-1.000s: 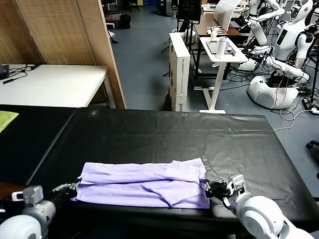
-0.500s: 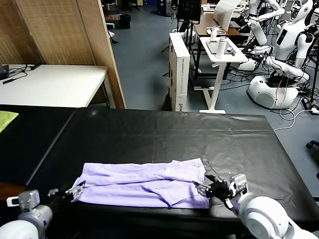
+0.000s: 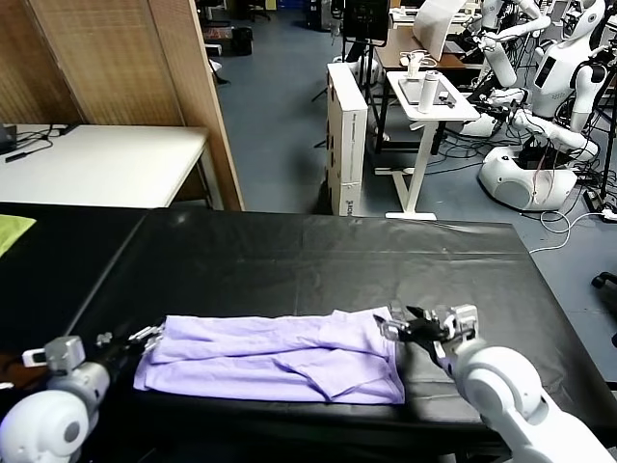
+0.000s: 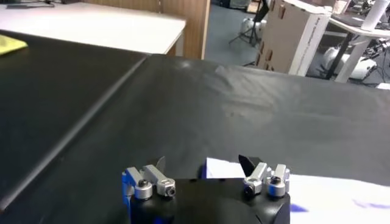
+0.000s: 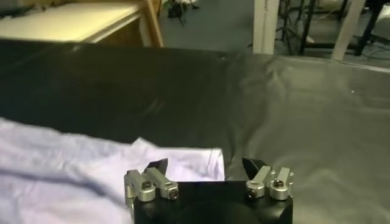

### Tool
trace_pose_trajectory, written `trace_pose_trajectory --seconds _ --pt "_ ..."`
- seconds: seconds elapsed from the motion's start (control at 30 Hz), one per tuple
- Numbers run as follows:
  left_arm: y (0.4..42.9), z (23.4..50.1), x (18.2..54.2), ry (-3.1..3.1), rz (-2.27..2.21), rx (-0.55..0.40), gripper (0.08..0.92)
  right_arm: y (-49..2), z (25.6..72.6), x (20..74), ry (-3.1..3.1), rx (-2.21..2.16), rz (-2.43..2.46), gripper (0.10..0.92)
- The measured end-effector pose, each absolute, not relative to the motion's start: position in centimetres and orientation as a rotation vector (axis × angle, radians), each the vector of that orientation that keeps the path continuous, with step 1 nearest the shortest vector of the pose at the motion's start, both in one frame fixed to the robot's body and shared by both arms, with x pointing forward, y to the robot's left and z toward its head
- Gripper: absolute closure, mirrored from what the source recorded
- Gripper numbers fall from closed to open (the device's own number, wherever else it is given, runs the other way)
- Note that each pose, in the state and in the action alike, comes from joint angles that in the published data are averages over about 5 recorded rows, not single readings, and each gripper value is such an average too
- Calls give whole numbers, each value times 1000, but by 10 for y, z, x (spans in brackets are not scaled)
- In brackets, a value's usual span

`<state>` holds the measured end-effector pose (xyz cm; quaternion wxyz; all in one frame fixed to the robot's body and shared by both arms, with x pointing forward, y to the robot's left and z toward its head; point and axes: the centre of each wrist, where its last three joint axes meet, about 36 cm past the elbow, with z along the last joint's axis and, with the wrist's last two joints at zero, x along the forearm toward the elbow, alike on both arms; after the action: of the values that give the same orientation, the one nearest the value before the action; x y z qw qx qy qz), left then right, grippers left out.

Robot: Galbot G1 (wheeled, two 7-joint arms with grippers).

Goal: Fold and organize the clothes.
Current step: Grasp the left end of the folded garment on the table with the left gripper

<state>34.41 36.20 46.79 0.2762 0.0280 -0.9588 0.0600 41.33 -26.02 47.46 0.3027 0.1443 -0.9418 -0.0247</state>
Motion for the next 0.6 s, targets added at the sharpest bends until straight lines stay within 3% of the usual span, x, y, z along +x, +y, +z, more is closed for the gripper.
trace_pose_trajectory --seconds 0.3,0.47,0.6 --pt "366 455 359 -2555 175 64 92 -256 457 419 -2473 354 -100 231" --pt "365 449 359 -2544 188 57 93 -253 454 421 -2469 353 -114 255" --pt "363 445 359 -2536 195 55 145 -253 451 421 -2463 348 -119 284"
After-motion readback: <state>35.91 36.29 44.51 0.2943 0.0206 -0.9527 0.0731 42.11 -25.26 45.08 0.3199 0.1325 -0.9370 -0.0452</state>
